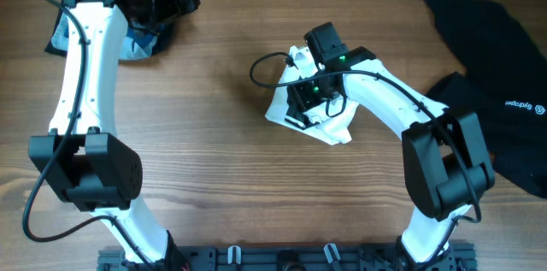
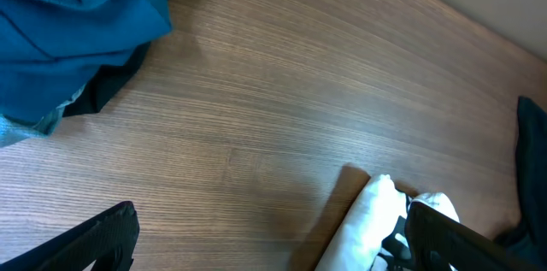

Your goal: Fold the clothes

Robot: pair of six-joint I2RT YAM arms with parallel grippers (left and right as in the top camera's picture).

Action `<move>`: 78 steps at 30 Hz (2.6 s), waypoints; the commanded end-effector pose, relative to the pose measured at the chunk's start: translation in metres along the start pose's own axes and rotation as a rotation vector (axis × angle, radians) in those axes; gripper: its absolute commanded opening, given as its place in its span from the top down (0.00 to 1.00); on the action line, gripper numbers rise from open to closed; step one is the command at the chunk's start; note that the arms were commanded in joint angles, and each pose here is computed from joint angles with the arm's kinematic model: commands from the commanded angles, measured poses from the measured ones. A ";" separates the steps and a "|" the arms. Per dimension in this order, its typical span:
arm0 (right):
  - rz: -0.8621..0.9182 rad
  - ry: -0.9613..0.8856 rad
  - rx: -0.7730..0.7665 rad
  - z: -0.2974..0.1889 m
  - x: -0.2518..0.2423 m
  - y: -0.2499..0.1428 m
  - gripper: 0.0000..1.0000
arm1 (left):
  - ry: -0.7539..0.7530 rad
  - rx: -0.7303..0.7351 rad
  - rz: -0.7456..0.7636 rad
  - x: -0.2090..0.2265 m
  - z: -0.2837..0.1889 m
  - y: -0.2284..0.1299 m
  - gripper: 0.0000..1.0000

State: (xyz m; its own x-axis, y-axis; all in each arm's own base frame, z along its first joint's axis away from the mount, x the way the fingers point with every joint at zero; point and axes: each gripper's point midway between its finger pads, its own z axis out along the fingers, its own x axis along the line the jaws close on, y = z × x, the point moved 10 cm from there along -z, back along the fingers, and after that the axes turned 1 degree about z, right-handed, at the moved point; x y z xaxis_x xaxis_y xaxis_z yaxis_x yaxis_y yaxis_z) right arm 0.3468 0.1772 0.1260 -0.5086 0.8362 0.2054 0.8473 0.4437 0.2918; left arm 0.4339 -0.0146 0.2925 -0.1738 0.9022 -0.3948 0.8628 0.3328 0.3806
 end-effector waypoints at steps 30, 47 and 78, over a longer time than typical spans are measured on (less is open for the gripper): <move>0.623 -0.103 -0.009 -0.115 0.007 -0.054 0.17 | 0.020 0.019 0.044 0.002 -0.003 -0.003 0.00; 0.804 -0.145 -0.320 -0.192 -0.106 -0.081 0.11 | -0.156 0.501 1.027 -0.165 0.136 -0.180 0.00; 0.800 -0.187 -0.330 -0.193 -0.109 -0.081 0.12 | 0.426 0.083 0.956 -0.081 0.157 -0.046 0.00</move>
State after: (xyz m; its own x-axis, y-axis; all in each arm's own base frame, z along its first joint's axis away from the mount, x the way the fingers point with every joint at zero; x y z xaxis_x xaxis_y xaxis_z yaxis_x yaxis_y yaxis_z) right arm 0.3045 -0.0102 0.2537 0.2895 0.8985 0.3299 0.8454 -0.4017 0.3521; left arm 0.4790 -0.1372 0.1165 0.4863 0.8217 0.2971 0.8085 -0.5521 0.2036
